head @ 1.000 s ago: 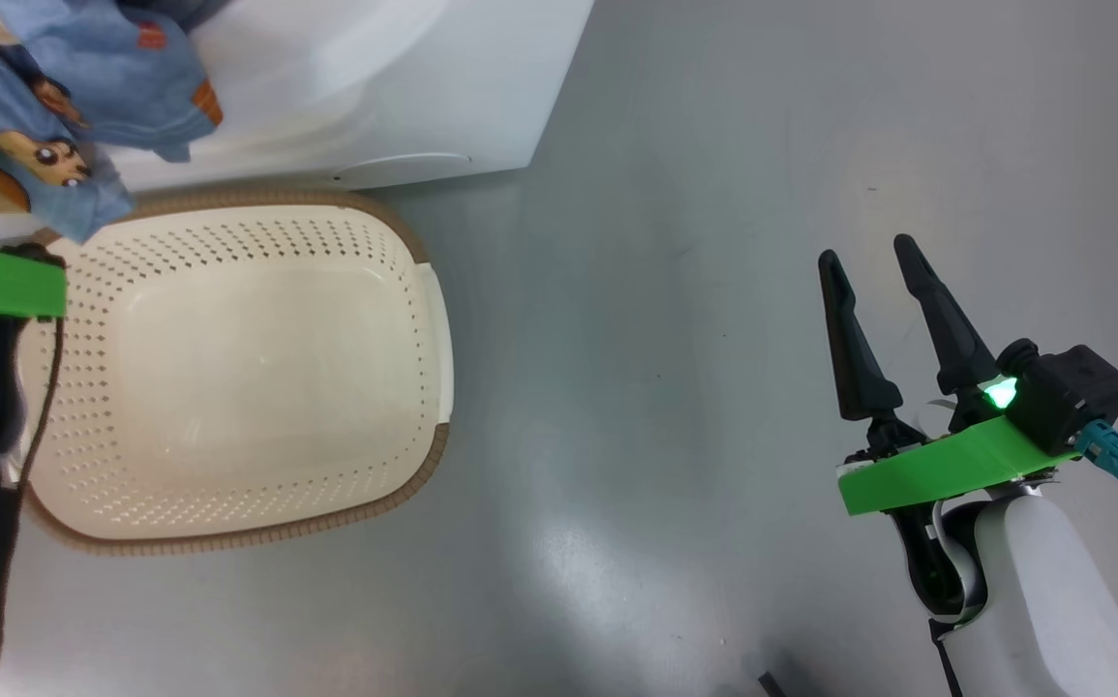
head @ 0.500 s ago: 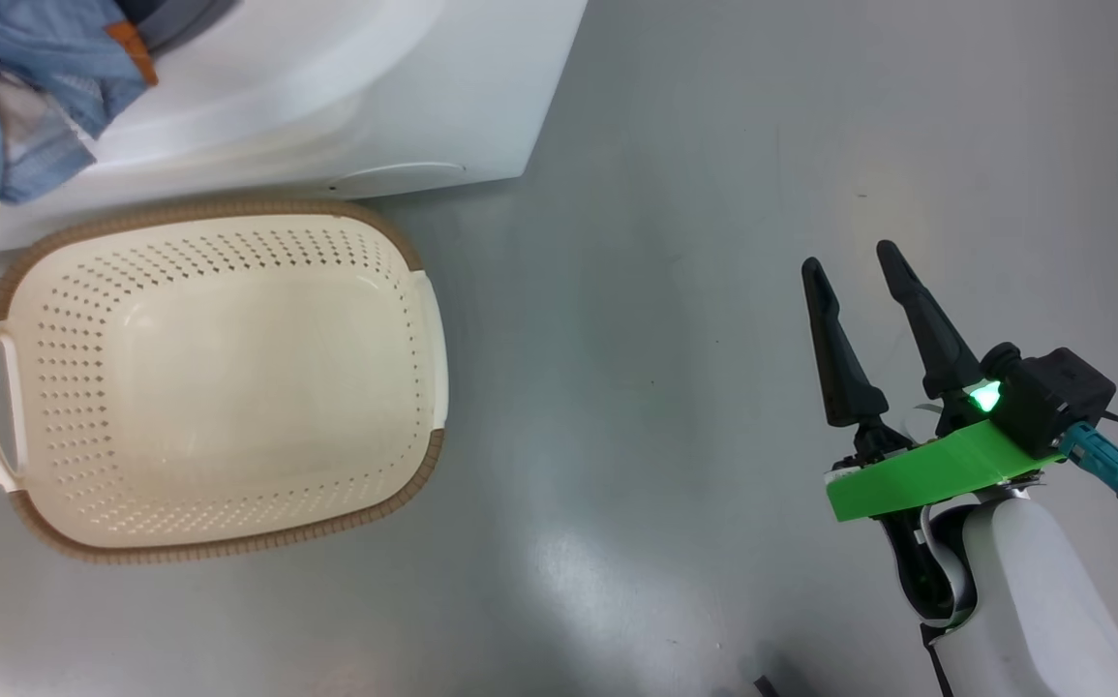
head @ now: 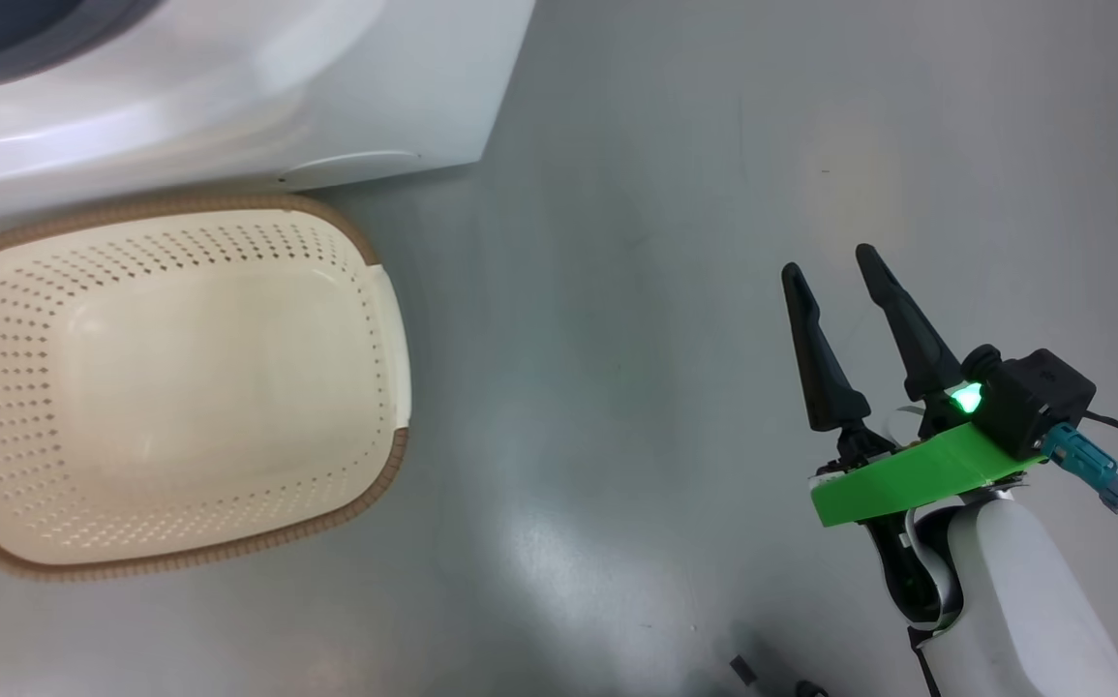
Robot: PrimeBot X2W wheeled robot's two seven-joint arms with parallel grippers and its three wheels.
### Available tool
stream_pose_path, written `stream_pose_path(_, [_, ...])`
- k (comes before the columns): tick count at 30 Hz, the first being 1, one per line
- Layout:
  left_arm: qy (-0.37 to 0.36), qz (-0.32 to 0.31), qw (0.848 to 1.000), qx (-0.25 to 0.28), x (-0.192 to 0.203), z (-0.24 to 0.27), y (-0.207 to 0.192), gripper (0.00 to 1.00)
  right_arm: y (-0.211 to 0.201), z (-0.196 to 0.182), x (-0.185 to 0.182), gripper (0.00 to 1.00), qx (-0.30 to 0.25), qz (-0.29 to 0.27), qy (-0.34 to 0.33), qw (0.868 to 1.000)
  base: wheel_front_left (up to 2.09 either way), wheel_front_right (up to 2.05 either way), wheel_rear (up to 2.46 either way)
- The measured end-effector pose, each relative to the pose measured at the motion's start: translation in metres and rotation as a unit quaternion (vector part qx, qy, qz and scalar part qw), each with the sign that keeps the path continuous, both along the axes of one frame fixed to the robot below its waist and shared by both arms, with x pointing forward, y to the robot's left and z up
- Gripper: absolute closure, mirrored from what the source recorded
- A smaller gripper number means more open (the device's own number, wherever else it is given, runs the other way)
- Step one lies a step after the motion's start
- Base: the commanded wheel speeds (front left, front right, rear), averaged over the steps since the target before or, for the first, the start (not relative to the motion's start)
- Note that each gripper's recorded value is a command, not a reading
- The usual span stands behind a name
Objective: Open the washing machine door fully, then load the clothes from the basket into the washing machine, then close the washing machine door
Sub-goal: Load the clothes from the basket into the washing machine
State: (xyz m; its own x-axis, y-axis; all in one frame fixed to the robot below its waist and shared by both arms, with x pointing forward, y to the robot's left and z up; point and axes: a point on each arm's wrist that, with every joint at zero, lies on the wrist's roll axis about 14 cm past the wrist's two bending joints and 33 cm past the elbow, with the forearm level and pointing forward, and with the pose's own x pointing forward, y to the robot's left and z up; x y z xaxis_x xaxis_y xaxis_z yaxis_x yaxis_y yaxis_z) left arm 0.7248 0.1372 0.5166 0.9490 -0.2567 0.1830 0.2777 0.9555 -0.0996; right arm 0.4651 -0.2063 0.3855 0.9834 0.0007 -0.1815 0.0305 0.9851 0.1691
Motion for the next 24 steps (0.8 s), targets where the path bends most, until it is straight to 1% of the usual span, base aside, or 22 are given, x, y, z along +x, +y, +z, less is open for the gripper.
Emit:
stream_pose_path(4, [-0.059, 0.015, 0.998, -0.012, 0.003, 0.029, 0.004, 1.0, -0.003, -0.003, -0.002, 0.0, -0.002, -0.004, 0.005, 1.0, 0.0, 0.0, 0.0])
stream_pose_path(5, [-0.056, 0.017, 0.998, -0.015, 0.003, 0.025, 0.003, 1.0, -0.004, -0.003, -0.002, 0.0, -0.002, -0.005, 0.005, 1.0, 0.0, 0.0, 0.0])
stream_pose_path(7, [-0.028, 0.011, 0.999, -0.011, -0.001, 0.0, -0.004, 1.0, -0.005, -0.003, -0.001, 0.0, -0.003, -0.007, 0.004, 1.0, 0.0, 0.0, 0.0])
stream_pose_path(8, [-0.001, 0.008, 1.0, -0.01, -0.003, -0.021, -0.009, 0.96, -0.006, -0.002, 0.0, 0.0, -0.004, -0.007, 0.003, 1.0, 0.0, 0.0, 0.0])
stream_pose_path(9, [0.025, 0.0, 1.0, 0.001, -0.008, -0.041, -0.015, 0.74, -0.006, -0.002, 0.0, 0.0, -0.004, -0.007, 0.003, 1.0, 0.0, 0.0, 0.0])
stream_pose_path(11, [0.065, -0.004, 0.998, 0.01, -0.015, -0.069, -0.018, 0.51, -0.006, -0.001, 0.0, 0.0, -0.004, -0.007, 0.002, 1.0, 0.0, 0.0, 0.0])
stream_pose_path(12, [0.078, -0.007, 0.997, 0.016, -0.017, -0.078, -0.019, 0.0, -0.005, -0.001, 0.0, 0.0, -0.003, -0.007, 0.002, 1.0, 0.0, 0.0, 0.0])
stream_pose_path(17, [0.106, -0.003, 0.994, 0.029, -0.015, -0.091, -0.013, 0.0, -0.004, -0.001, 0.001, 0.0, -0.002, -0.006, 0.001, 1.0, 0.0, 0.0, 0.0])
stream_pose_path(20, [0.138, 0.007, 0.99, 0.032, -0.017, -0.105, -0.006, 0.0, -0.003, 0.001, 0.001, 0.0, 0.0, -0.005, -0.002, 1.0, 0.0, 0.0, 0.0])
stream_pose_path(24, [0.156, 0.008, 0.987, 0.041, -0.017, -0.108, -0.005, 0.0, -0.001, 0.003, 0.002, 0.0, 0.004, -0.003, -0.004, 1.0, 0.0, 0.0, 0.0])
